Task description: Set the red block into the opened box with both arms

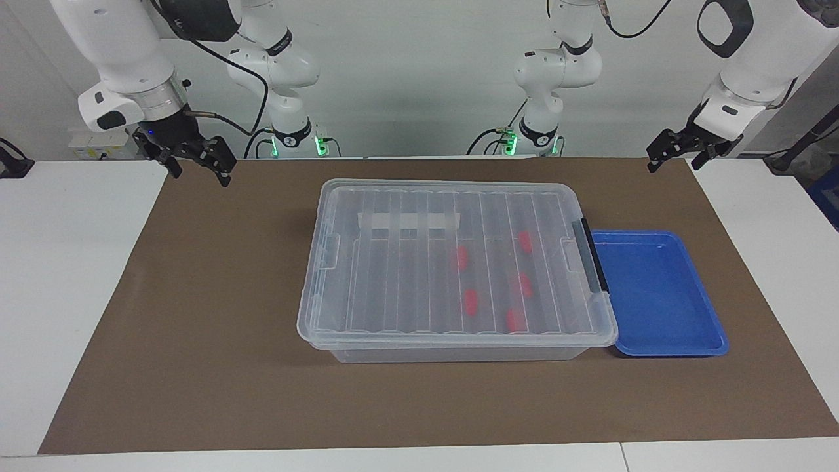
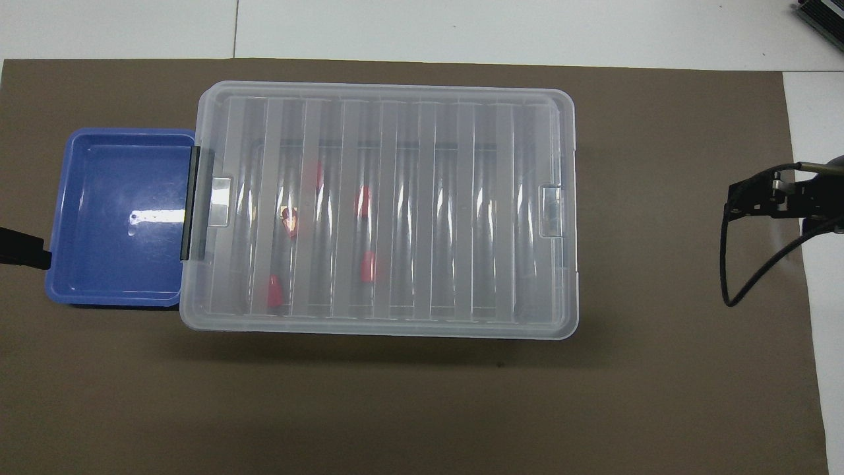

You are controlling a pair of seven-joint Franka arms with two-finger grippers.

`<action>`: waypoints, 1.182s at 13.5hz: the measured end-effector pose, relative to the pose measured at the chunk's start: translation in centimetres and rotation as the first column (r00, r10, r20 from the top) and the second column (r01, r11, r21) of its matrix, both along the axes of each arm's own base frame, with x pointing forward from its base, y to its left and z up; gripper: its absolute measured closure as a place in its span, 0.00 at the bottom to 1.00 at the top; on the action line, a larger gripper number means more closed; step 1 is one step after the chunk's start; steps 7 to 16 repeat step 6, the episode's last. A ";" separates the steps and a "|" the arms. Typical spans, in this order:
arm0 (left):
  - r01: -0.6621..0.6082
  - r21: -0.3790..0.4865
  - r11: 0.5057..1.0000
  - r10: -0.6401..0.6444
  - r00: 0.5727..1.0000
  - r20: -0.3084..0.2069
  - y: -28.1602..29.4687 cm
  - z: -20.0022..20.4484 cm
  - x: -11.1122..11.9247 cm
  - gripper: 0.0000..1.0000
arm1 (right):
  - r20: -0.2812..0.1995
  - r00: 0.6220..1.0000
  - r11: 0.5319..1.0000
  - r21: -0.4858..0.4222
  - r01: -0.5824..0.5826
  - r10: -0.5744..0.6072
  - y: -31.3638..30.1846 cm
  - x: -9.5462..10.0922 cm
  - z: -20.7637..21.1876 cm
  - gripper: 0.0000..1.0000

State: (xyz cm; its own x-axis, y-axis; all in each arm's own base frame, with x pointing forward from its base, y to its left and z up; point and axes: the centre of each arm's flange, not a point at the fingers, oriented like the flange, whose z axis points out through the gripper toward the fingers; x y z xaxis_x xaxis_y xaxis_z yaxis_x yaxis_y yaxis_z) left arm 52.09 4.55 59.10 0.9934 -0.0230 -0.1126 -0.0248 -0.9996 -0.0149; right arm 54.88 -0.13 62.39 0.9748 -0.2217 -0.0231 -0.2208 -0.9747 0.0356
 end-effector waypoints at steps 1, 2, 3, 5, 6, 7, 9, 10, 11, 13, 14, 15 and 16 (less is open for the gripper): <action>0.003 0.000 1.000 -0.003 1.000 -0.008 -0.1 -0.4 0.2 0.00 | 0.000 1.000 1.000 0.000 -0.001 0.001 0.0 0.0 0.0 0.00; 0.005 0.000 1.000 -0.005 1.000 -0.012 -0.3 -0.7 0.3 0.00 | 0.000 1.000 1.000 0.000 -0.001 0.001 0.0 0.0 0.0 0.00; 0.006 0.000 1.000 -0.006 1.000 -0.014 -0.3 -0.7 0.4 0.00 | 0.000 1.000 1.000 0.000 -0.001 0.001 0.0 -0.1 0.0 0.00; 0.005 0.000 1.000 -0.005 1.000 -0.012 -0.3 -0.6 0.4 0.00 | 0.000 1.000 1.000 0.000 -0.003 0.003 0.1 -0.1 0.0 0.00; 0.004 0.000 1.000 -0.004 1.000 -0.012 -0.2 -0.6 0.4 0.00 | 0.000 1.000 1.000 0.000 -0.004 0.004 0.1 -0.1 0.0 0.00; 0.004 0.000 1.000 -0.004 1.000 -0.012 -0.2 -0.6 0.4 0.00 | 0.000 1.000 1.000 0.000 -0.004 0.004 0.1 -0.1 0.0 0.00; 0.004 0.000 1.000 -0.004 1.000 -0.012 -0.2 -0.6 0.4 0.00 | 0.000 1.000 1.000 0.000 -0.004 0.004 0.1 -0.1 0.0 0.00; 0.004 0.000 1.000 -0.004 1.000 -0.012 -0.2 -0.6 0.4 0.00 | 0.000 1.000 1.000 0.000 -0.004 0.004 0.1 -0.1 0.0 0.00; 0.004 0.000 1.000 -0.004 1.000 -0.012 -0.2 -0.6 0.4 0.00 | 0.000 1.000 1.000 0.000 -0.004 0.004 0.1 -0.1 0.0 0.00; 0.004 0.000 1.000 -0.004 1.000 -0.012 -0.2 -0.6 0.4 0.00 | 0.000 1.000 1.000 0.000 -0.004 0.004 0.1 -0.1 0.0 0.00; 0.004 0.000 1.000 -0.004 1.000 -0.012 -0.2 -0.6 0.4 0.00 | 0.000 1.000 1.000 0.000 -0.004 0.004 0.1 -0.1 0.0 0.00; 0.004 0.000 1.000 -0.004 1.000 -0.012 -0.2 -0.6 0.4 0.00 | 0.000 1.000 1.000 0.000 -0.004 0.004 0.1 -0.1 0.0 0.00; 0.004 0.000 1.000 -0.004 1.000 -0.012 -0.2 -0.6 0.4 0.00 | 0.000 1.000 1.000 0.000 -0.004 0.004 0.1 -0.1 0.0 0.00</action>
